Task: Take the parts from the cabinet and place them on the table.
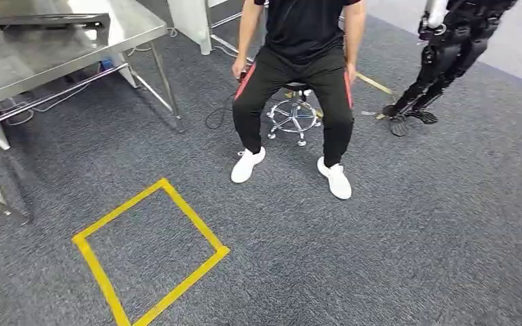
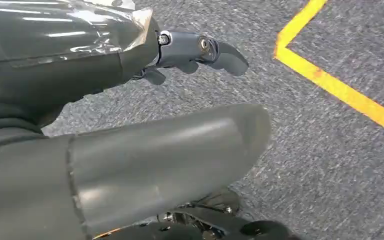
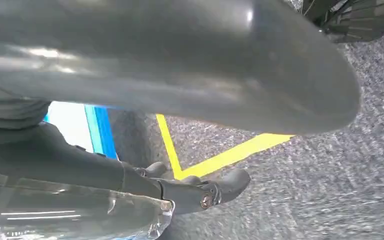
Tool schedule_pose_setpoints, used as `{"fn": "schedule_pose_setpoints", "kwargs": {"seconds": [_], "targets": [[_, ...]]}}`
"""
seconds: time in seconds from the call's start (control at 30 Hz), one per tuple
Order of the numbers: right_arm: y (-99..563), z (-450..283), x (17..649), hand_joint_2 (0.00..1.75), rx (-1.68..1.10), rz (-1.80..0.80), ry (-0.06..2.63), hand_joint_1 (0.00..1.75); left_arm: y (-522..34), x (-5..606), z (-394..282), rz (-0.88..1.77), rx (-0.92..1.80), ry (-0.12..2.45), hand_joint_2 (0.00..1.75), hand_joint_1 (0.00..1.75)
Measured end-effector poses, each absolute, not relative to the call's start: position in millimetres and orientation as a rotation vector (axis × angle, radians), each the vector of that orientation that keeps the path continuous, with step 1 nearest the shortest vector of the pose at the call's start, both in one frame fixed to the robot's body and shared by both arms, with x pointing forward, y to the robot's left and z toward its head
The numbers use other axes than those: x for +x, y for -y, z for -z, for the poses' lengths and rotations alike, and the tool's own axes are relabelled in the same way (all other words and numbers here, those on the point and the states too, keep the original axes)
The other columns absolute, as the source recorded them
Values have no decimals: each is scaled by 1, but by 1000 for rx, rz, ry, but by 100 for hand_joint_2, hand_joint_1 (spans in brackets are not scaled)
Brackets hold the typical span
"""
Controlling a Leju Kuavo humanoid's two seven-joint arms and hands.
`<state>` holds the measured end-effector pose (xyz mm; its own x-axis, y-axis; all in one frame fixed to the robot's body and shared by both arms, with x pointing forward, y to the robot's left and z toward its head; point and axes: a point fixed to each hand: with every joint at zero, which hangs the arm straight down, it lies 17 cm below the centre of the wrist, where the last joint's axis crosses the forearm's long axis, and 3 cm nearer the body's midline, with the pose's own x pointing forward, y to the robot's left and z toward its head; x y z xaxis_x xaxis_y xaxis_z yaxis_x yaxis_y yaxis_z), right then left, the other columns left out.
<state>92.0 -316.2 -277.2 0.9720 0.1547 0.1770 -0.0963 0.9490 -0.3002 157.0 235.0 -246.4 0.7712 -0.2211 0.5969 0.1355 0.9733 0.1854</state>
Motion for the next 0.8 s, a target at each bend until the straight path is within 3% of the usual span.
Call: {"fn": "schedule_pose_setpoints", "kwargs": {"seconds": [0.8], "targets": [[313, 277, 94, 0, -289, -145, 205, 0, -235, 161, 244, 178, 141, 678, 0, 0]]}}
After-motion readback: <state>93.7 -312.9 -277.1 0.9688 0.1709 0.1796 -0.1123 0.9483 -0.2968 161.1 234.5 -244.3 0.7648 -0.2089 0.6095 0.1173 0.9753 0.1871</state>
